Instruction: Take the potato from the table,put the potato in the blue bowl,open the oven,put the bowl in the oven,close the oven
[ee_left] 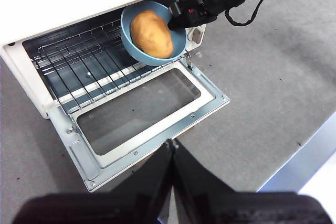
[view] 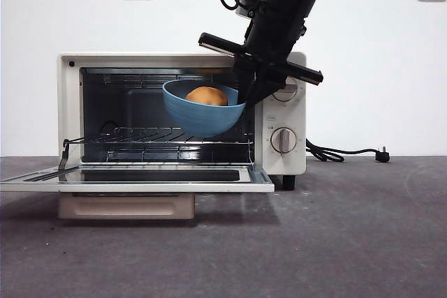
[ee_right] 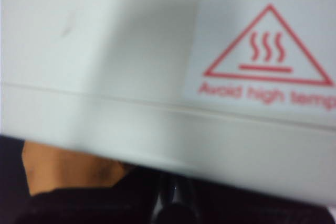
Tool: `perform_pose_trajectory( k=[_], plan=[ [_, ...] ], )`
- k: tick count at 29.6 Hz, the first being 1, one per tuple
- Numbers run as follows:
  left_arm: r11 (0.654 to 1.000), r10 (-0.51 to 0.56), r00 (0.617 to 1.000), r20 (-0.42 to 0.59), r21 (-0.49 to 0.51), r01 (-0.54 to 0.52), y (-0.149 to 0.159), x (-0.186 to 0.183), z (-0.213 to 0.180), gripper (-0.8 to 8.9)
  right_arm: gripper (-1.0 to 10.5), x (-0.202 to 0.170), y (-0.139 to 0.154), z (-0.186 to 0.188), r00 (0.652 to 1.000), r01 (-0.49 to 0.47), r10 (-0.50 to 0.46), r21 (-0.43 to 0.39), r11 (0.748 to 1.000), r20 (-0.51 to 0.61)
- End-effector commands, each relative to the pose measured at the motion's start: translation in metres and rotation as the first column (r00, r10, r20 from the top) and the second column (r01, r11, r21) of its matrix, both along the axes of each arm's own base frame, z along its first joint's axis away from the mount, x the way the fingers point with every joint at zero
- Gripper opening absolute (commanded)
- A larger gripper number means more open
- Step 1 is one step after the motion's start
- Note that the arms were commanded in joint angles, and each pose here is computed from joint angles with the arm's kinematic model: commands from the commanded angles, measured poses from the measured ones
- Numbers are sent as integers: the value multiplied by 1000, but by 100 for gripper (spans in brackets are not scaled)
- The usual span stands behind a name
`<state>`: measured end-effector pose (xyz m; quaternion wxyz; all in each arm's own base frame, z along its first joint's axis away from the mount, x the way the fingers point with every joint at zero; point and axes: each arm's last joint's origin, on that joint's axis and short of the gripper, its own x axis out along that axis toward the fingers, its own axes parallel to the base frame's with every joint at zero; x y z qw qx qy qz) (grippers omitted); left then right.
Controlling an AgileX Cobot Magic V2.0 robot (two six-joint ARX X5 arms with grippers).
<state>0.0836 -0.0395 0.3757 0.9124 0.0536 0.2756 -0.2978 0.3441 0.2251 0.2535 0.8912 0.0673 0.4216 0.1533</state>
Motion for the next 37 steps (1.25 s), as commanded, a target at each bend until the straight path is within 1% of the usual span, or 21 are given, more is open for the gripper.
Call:
perform_pose_trajectory(
  k=[1,6,9,10,20,28,32,35,37],
  plan=[
    [1000,-5,1000,1,2,5,0,0,-1,-8,-12,3,1,-4,1000,10,-10,0,1000,-3],
    [1000,-5,1000,0,2,5,0,0,-1,-8,25,2,1,-5,1000,10,-10,-8,1000,-16],
    [1000,-5,1000,-5,5,5,0,-1,-1,-8,155,3,2,-4,1000,17,-17,7,1000,-5],
    [1000,-5,1000,-6,5,5,0,-1,-2,-8,171,3,2,-3,1000,18,-18,11,1000,-2],
    [1000,-4,1000,-5,6,4,0,-1,-1,-8,168,1,5,-1,1000,9,-9,18,1000,6],
    [1000,-3,1000,2,4,3,0,0,-1,-8,167,-15,-5,31,999,-4,2,41,999,43],
    [1000,-3,1000,-3,7,3,-1,2,-1,-8,167,-32,-13,50,998,-49,49,7,999,45],
    [1000,-3,1000,-3,7,3,-2,6,-1,-8,166,-49,-20,65,992,-121,122,-25,992,33],
    [1000,-2,1000,-4,7,2,-4,10,-1,-8,164,-63,-24,76,983,-180,182,-52,982,28]
  ],
)
